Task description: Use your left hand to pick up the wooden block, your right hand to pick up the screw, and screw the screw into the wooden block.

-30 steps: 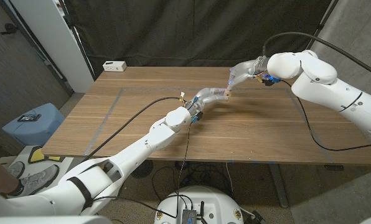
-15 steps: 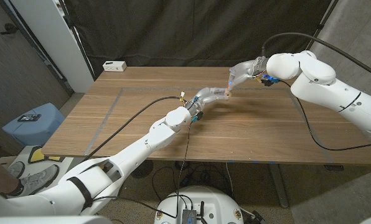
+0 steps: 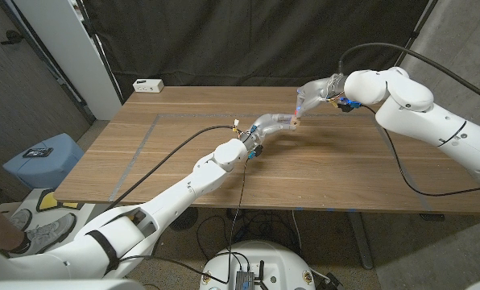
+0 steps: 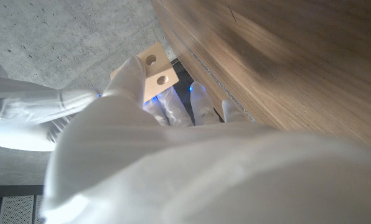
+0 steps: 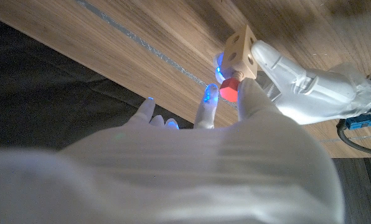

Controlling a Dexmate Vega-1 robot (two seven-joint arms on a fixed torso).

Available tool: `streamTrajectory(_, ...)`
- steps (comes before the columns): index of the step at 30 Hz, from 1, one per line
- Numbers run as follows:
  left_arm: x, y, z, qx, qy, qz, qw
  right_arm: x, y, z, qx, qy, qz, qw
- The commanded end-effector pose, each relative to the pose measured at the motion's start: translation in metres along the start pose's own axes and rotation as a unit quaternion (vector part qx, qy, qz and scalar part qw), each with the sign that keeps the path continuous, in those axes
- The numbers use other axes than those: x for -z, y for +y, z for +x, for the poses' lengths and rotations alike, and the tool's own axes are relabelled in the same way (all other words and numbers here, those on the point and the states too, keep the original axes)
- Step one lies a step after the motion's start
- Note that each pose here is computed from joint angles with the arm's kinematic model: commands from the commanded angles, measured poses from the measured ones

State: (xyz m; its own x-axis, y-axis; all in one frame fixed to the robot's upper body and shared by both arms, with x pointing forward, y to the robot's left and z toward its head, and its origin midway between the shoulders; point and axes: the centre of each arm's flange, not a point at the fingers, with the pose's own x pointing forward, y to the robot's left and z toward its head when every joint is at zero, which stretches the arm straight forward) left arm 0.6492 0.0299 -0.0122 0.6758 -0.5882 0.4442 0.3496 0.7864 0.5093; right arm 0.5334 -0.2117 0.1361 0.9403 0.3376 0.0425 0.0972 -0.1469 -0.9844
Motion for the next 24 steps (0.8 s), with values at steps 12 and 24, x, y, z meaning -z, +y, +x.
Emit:
streamTrajectory(12,0.0004,-0.0023,-0.0051,-0.001,-0.002,-0.003,1.000,-0.0023,0.0030,-0.0063,0.018,0.007,0.001,0.9998)
streamTrajectory(24,0.0000,-0.0024,-0.0049,-0.001,-0.002,-0.001,1.000,-0.0038,0.0044,-0.0066,0.032,0.009,0.002,0.9995)
